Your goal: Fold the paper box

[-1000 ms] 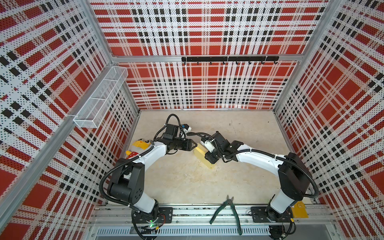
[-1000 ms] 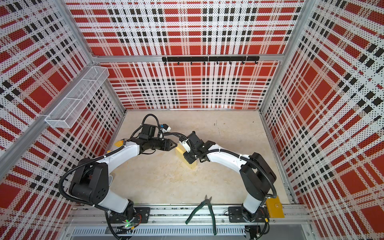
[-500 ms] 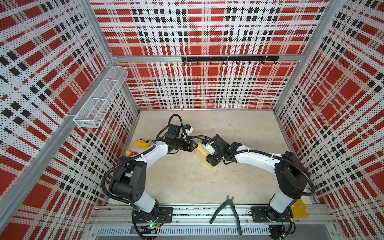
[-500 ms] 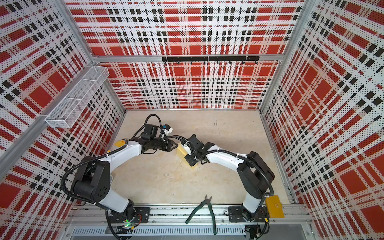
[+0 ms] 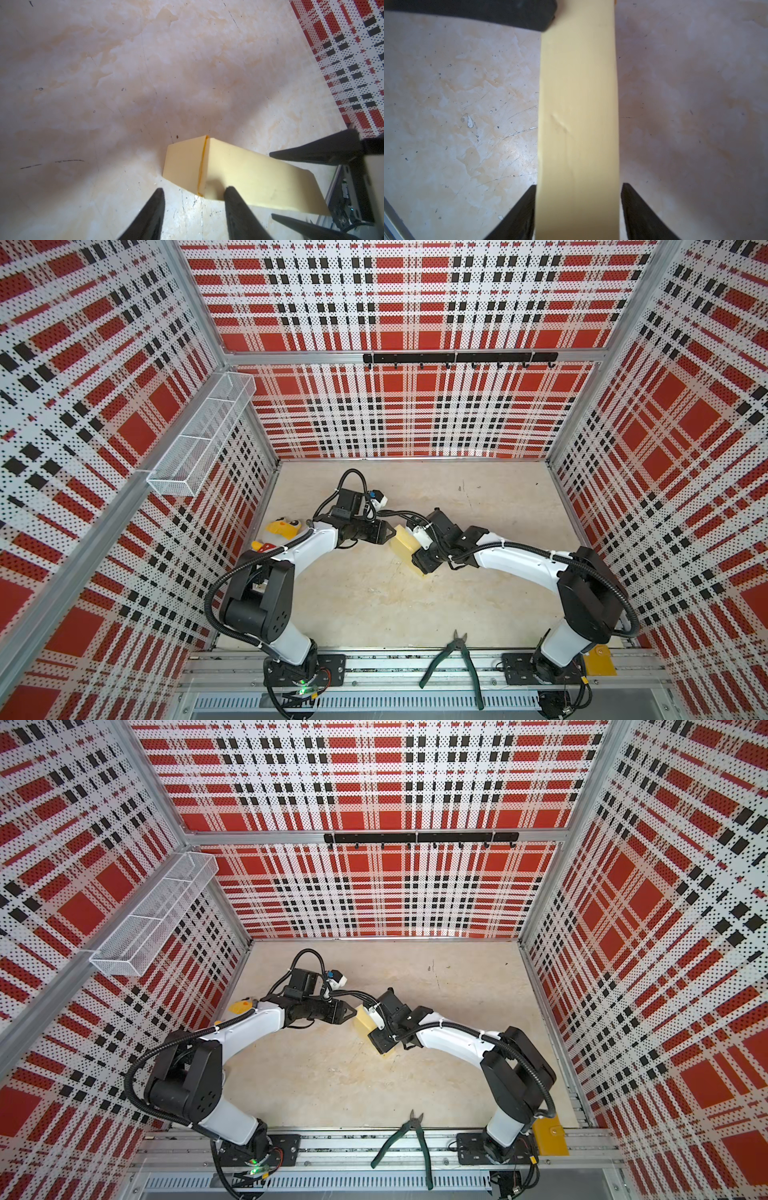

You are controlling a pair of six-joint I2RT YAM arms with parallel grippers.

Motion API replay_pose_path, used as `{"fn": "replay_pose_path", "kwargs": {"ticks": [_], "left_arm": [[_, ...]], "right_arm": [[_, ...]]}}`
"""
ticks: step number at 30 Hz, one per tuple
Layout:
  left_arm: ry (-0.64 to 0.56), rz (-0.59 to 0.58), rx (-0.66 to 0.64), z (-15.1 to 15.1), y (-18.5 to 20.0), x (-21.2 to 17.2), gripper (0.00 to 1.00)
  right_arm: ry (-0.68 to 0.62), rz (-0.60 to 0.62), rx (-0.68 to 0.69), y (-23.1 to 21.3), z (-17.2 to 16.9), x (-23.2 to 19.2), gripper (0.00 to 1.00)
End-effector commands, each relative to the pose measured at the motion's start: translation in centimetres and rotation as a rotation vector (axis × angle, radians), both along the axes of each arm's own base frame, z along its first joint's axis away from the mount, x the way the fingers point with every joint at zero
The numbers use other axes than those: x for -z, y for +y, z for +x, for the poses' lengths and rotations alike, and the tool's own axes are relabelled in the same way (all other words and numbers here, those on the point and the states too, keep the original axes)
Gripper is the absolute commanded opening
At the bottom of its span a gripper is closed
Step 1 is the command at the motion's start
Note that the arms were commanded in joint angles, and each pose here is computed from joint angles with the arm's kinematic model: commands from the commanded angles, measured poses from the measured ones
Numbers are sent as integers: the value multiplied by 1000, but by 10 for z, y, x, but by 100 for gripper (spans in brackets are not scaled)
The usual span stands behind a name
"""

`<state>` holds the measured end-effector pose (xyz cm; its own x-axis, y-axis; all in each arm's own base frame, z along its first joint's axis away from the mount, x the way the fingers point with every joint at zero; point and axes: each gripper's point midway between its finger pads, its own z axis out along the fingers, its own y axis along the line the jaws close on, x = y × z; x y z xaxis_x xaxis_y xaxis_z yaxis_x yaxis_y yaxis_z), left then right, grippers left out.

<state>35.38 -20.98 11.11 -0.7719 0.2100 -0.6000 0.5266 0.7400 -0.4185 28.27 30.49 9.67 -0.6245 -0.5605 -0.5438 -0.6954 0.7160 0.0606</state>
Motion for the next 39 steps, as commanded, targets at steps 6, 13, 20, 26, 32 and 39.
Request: {"fn": "replay_pose_path", "kwargs": {"ticks": [6, 13, 20, 26, 32, 39], "left_arm": [[73, 94, -11, -11, 9, 31, 49], [72, 97, -10, -12, 9, 32, 49], [65, 97, -3, -13, 7, 31, 49], [57, 93, 0, -12, 5, 28, 49], [54, 95, -2, -13, 6, 28, 49], [51, 99, 3, -14, 6, 29, 49]], "right_arm": [[-99, 122, 19, 0, 2, -48, 72], [-152, 218, 37, -8, -3, -87, 58], [-104, 277, 20, 1, -8, -85, 12], [-52, 253, 39, 0, -10, -65, 6], [-5, 251, 47, 1, -14, -49, 6], [51, 198, 79, -10, -22, -26, 7]]}}
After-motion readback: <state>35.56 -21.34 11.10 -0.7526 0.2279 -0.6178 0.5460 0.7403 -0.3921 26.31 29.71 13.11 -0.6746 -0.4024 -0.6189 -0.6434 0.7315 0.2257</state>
